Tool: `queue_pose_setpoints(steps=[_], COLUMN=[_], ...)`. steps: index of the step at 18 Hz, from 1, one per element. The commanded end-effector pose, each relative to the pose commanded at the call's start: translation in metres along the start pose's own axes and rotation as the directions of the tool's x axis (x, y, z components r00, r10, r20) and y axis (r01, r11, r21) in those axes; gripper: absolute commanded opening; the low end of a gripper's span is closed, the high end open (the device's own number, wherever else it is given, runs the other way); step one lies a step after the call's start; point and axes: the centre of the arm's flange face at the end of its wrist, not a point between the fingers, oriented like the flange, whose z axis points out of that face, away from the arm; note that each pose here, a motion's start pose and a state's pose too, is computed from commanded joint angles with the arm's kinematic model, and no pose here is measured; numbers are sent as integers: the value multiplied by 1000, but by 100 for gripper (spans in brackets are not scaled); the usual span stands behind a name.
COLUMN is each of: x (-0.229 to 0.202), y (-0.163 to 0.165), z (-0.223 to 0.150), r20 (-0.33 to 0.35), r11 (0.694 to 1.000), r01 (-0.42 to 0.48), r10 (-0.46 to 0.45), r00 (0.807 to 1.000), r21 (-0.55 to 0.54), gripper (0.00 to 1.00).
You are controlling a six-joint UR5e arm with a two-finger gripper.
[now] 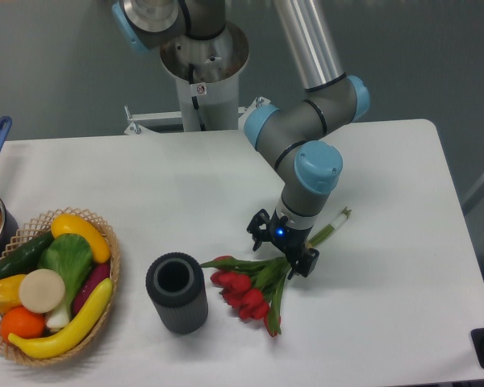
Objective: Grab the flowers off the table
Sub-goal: 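Close the gripper around the tulip stems near the tie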
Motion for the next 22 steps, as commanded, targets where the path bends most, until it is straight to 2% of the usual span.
queue_pose_setpoints(steps=[3, 7, 8, 9, 11, 19, 22], x=[-1, -4, -3, -4, -5, -9, -13], y=[-1, -1, -2, -1, -2, 0, -1], z=[0, 0, -3, -4, -7, -13, -51], r20=[2, 6, 9, 10, 16, 27, 90], r11=[1000, 1000, 1000, 1000, 1000, 1000, 999], r01=[-2, -3, -2, -1, 2, 4, 2], r10=[2, 3, 2, 1, -2, -5, -5], r00=[1000, 1000, 1000, 1000, 1000, 1000, 996], r21=[1, 2, 2, 4, 6, 12, 34], gripper=[64, 54, 44, 39, 32, 29, 30])
